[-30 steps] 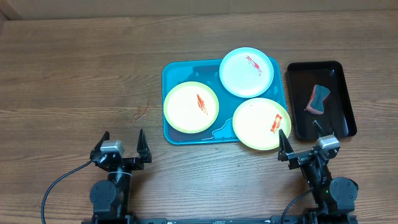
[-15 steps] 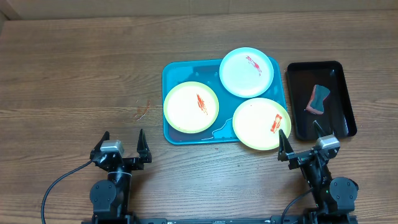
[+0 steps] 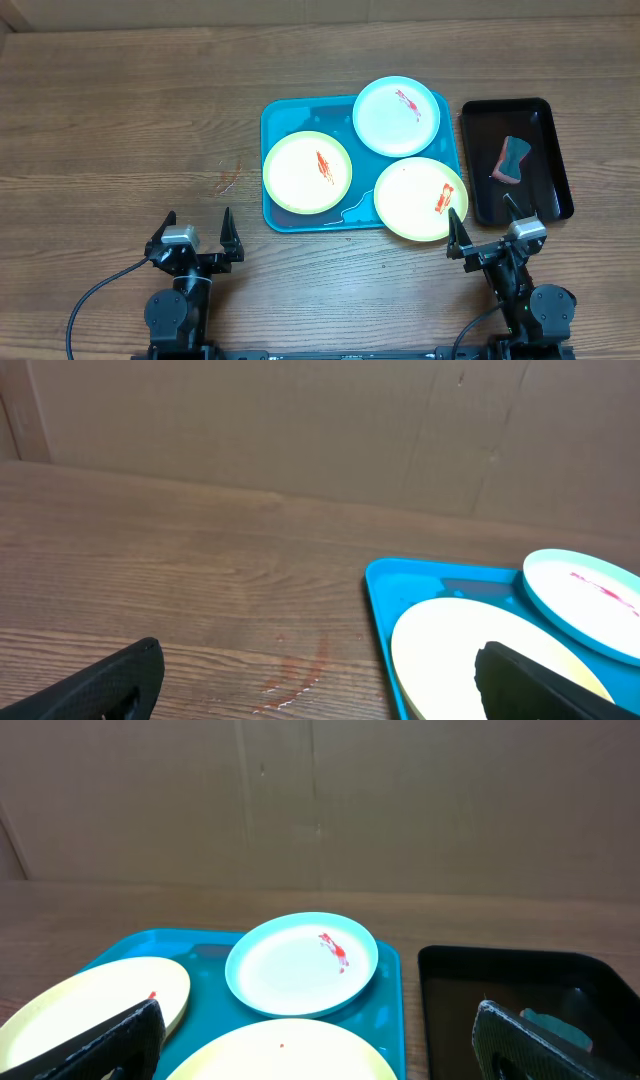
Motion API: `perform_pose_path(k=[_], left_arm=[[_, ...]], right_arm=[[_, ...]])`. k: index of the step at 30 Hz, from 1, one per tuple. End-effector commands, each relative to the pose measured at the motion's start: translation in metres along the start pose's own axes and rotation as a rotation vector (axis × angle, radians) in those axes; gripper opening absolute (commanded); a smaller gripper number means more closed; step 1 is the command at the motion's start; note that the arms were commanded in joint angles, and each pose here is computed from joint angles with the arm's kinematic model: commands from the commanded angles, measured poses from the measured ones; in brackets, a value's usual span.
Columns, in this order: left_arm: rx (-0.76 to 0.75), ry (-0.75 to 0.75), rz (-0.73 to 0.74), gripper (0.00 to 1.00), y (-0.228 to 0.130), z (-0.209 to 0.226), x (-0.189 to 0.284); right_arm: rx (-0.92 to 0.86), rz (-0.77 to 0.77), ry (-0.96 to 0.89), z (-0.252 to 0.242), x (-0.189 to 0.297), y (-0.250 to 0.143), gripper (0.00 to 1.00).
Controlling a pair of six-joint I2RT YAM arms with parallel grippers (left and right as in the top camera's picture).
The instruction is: Clean dirty plates on tray and stack at the side
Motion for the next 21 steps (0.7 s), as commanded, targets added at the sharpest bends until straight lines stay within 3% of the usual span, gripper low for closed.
perform_pose_path(k=[1, 21], left_arm=[[-0.022, -0.001, -0.004, 1.00, -0.0003, 0.0000, 0.0003], [0.008, -0.071, 0.005, 1.00, -0.0001, -0.0053, 0.0005]], right_arm=[[-0.001, -0.005, 0.010, 0.0014, -0.0002, -0.0021, 1.00], [0.015, -0.065, 0.077, 0.0059, 0.0003, 0.0063, 1.00]])
Point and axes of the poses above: each gripper's point midway between its finger pads, its own x axis back along the fingers, its own z axis along the line the jaws close on, y = z × x, the point moved 10 cm from there along x, back along the fingers, and after that the axes turned 9 degrees about x, right-handed, at the moved point
